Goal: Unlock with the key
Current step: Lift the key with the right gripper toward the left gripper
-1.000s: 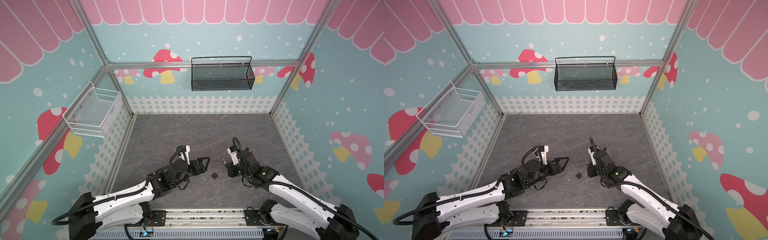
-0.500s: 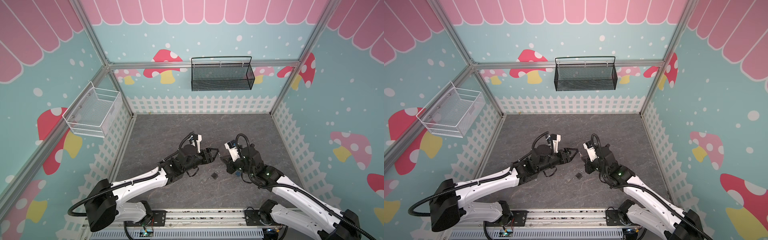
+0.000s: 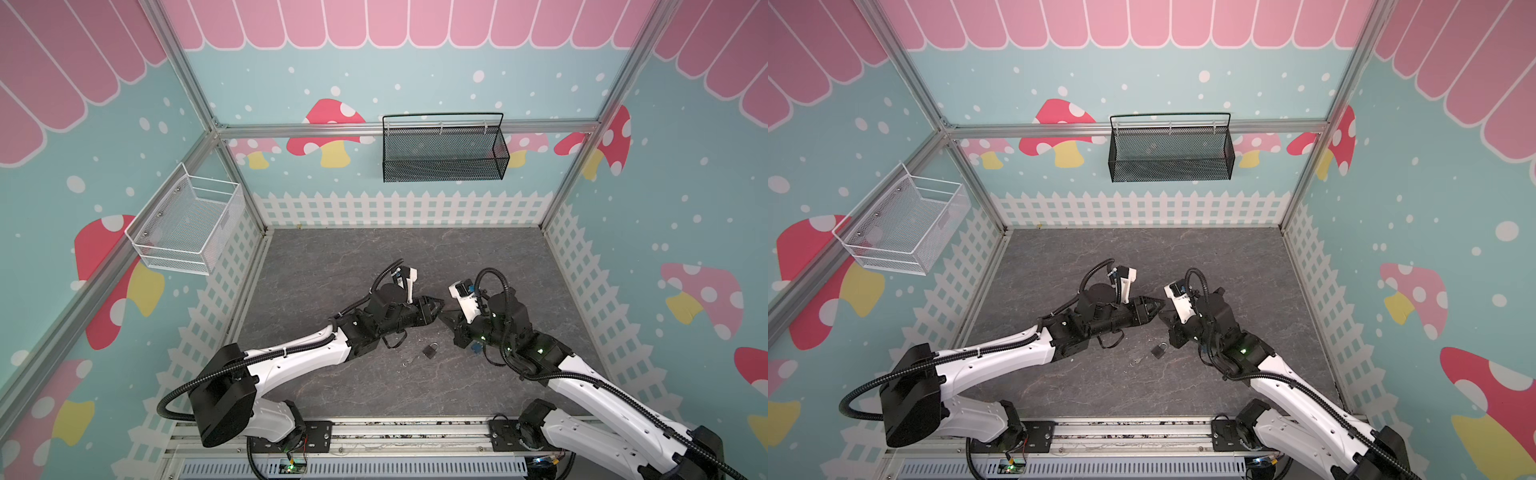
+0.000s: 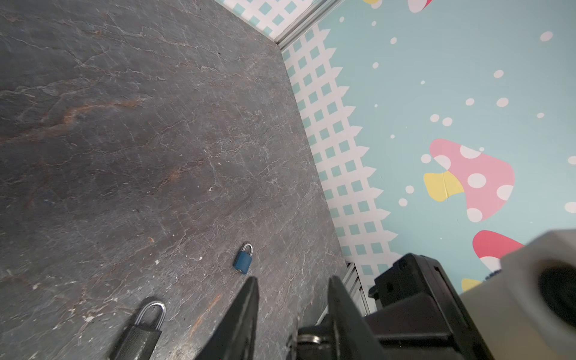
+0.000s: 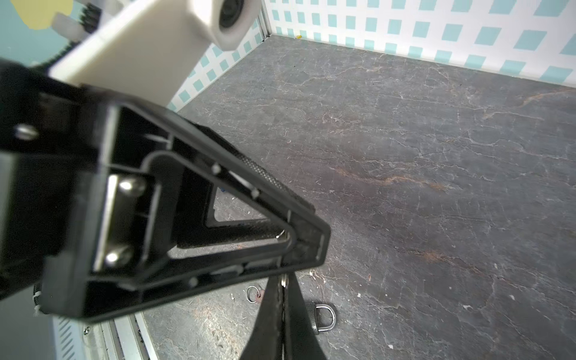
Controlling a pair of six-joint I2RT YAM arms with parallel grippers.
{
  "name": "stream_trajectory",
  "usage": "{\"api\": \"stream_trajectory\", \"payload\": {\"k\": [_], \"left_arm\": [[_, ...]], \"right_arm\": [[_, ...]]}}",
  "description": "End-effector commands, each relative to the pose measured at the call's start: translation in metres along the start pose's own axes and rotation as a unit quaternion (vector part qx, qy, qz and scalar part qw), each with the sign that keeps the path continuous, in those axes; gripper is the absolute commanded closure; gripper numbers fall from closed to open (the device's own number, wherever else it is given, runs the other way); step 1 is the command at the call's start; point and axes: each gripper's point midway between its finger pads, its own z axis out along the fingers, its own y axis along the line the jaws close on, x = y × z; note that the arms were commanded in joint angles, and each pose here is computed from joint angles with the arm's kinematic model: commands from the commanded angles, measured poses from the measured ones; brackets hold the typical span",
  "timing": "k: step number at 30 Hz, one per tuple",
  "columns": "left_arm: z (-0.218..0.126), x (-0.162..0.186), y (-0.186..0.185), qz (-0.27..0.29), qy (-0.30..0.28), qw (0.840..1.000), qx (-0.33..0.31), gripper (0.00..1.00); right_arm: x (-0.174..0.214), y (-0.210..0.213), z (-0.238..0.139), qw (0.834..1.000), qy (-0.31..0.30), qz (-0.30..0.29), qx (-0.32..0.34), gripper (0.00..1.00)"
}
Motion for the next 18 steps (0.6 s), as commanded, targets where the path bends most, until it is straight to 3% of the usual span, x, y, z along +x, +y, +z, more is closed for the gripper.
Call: {"api": "stream_trajectory", "payload": {"k": [1, 18], "left_arm": [[0.0011, -0.0108, -0.0068, -0.008, -0.014, 1.0, 0.011, 0.68], [0.003, -0.0136, -0.0063, -0.013, -0.014, 1.0, 0.017, 0.92]], "right_arm": [[-0.0091, 0.0041, -0.0041, 1.0, -0.016, -0.015, -0.009, 1.0], [-0.0046, 0.0025, 0.0, 1.0, -0.006, -0.023, -0.007, 1.0]]}}
